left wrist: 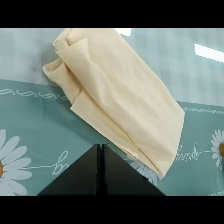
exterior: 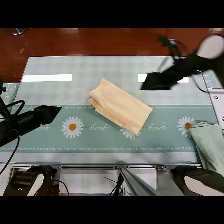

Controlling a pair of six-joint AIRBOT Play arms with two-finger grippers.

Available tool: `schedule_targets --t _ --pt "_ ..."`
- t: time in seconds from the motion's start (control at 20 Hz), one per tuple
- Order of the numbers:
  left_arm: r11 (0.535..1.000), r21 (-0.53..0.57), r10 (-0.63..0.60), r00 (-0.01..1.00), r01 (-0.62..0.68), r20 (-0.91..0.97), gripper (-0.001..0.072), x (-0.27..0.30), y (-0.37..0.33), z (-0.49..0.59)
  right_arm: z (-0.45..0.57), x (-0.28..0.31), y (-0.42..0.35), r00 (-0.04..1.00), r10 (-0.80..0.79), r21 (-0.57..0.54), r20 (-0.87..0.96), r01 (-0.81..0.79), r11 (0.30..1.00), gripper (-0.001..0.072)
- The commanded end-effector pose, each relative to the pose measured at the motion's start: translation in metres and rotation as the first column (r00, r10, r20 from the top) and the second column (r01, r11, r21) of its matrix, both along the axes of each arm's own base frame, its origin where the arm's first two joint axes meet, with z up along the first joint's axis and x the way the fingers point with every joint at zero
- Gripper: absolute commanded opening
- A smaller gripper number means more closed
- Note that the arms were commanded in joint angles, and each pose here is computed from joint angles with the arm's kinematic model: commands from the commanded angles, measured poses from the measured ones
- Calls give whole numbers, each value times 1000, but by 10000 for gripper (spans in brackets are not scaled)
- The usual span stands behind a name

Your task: Fold the shirts.

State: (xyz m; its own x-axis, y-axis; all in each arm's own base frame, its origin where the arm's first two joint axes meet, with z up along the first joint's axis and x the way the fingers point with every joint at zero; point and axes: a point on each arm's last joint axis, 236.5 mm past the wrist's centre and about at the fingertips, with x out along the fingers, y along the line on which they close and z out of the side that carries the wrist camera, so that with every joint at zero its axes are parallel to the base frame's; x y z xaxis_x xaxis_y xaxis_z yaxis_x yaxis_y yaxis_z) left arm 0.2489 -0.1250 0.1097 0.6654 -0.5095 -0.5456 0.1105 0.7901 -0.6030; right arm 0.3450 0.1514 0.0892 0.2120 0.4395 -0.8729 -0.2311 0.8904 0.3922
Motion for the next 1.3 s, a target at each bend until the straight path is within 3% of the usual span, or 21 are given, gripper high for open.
schedule_targets --t 0.0,0.15,0.25,0.55,0.85,0.9,0.95,1.0,1.05,1.25 --pt "1000 5 5 1000 -5 8 20 3 1 -1 -22 -43 -96 908 -390 -94 153 406 909 625" --pt "1000 1 20 1000 -20 3 20 5 3 -9 -83 -76 -74 780 -625 143 19 617 774 624" --pt "1000 -1 20 1000 -20 -7 20 4 3 -13 -117 -88 -40 766 -631 243 -128 640 728 624" --pt "1000 -3 20 1000 -20 -10 20 4 3 -13 -170 -80 1 802 -516 228 -301 586 778 624" --pt "1000 0 11 1000 -11 -23 20 1 2 -15 -188 -56 39 842 -342 280 -418 477 833 617" --pt "1000 0 11 1000 -11 -23 20 1 2 -15 -187 -49 43 850 -321 293 -418 461 838 565" --pt "1000 0 11 1000 -11 -23 20 1 2 -15 -182 -43 48 862 -295 314 -413 439 842 386" --pt "1000 0 11 1000 -11 -22 20 1 2 -15 -171 -35 56 897 -239 354 -372 375 857 116" --pt "1000 -1 11 1000 -11 -22 20 1 2 -15 -156 -25 64 936 -178 391 -303 293 872 21" --pt "1000 0 11 1000 -11 -22 20 1 2 -15 -74 13 77 993 -2 400 -118 50 915 20"
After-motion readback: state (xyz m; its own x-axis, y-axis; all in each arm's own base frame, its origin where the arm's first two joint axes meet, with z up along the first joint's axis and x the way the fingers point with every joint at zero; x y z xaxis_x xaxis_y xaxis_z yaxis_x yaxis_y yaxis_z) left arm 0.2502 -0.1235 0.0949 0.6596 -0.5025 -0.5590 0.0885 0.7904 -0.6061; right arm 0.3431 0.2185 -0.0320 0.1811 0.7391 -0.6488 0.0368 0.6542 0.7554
